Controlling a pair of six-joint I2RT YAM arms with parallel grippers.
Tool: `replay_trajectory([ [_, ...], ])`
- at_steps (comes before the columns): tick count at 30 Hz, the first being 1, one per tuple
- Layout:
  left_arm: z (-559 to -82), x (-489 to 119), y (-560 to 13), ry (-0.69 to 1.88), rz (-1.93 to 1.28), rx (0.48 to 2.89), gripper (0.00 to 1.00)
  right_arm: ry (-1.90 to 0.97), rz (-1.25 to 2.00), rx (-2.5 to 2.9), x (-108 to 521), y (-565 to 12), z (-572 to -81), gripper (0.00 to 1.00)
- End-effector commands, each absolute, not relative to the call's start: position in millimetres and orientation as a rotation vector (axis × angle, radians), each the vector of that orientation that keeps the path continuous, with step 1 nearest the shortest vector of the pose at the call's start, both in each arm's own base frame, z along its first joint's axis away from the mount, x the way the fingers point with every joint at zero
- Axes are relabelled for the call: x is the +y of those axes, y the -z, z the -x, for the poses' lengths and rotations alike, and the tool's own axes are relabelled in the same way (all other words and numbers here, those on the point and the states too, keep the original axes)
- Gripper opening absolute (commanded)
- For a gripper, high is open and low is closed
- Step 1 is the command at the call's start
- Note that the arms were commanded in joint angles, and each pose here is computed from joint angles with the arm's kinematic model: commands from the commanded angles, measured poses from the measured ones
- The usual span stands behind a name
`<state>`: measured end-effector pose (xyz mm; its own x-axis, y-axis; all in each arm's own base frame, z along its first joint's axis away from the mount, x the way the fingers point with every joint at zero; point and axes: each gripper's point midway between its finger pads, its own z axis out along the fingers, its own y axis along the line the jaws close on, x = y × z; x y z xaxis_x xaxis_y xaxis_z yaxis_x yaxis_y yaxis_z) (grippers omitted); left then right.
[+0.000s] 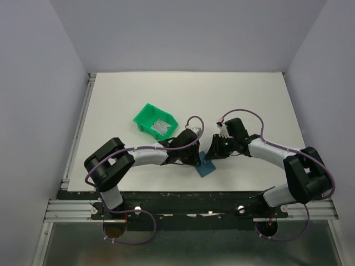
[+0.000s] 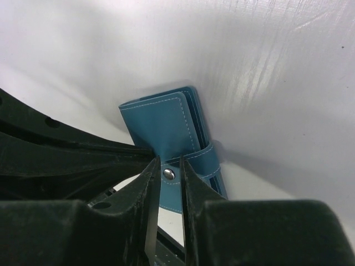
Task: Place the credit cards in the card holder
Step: Close the card holder at the center of the board.
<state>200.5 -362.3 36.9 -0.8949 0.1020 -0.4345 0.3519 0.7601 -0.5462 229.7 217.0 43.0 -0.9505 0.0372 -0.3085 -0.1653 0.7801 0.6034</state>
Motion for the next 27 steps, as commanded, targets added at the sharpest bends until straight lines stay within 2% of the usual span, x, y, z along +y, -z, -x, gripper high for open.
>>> replay_trajectory([
  [1,-194,-345,-11,0.810,-0.333,2.651,0.00,-1.004,0.119,2.657,220,-45,-225,0.27],
  [27,-194,-346,-8,0.809,-0.336,2.658,0.00,-0.922,0.179,2.708,218,-34,-220,0.26],
])
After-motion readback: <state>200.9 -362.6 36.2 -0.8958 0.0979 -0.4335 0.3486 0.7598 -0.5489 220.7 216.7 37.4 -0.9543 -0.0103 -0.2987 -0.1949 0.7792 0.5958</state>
